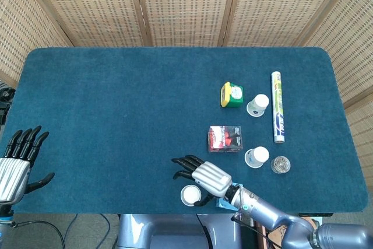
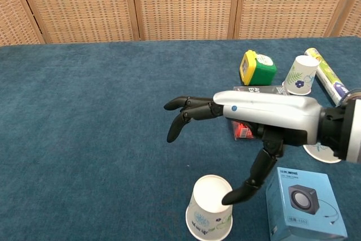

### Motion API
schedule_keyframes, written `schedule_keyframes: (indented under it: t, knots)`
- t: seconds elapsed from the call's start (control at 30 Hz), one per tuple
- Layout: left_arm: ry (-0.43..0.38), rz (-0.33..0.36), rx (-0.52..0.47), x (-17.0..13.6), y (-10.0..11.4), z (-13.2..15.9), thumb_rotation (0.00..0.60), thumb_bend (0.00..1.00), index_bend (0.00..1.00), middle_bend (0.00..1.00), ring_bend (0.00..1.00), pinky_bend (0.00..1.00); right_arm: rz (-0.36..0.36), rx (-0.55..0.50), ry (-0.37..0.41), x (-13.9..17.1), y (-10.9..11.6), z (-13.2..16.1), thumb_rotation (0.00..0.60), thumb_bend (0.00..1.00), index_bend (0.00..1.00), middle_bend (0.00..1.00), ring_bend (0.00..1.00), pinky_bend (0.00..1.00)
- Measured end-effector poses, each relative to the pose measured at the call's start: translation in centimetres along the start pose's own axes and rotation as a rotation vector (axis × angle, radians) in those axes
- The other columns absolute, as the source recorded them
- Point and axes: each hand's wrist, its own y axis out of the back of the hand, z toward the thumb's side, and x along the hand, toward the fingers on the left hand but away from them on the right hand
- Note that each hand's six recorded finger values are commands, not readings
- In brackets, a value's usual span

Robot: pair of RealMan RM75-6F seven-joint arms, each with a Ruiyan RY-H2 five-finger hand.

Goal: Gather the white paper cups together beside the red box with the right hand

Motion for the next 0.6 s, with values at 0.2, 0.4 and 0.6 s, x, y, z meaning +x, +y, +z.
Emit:
schedule_keyframes:
  t: [0.2,0.4,0.6]
  knots:
    - [0.0,0.0,-0.002,0.0,0.0,0.0,0.6,0.18,0.0,0.0,0.0,0.0,-0.001,0.002,-0.02,-0.6,-1.0,-0.7,0.6,0.12,0.28,0.0,0.0,0.0]
    - [-0.002,0.0,-0.001,0.0,0.0,0.0,0.6,0.18,0.0,0.0,0.0,0.0,-0.003,0.0,-0.038,-0.7,-1.6,-1.4,0.6,0.12,0.28,0.0,0.0,0.0]
    - [-0.002,-0.002,-0.001,0.0,0.0,0.0,0.6,0.18,0.0,0.0,0.0,0.0,0.0,0.004,-0.051,-0.5,-1.8,-2.0,0.6,0.12,0.28,0.0,0.0,0.0]
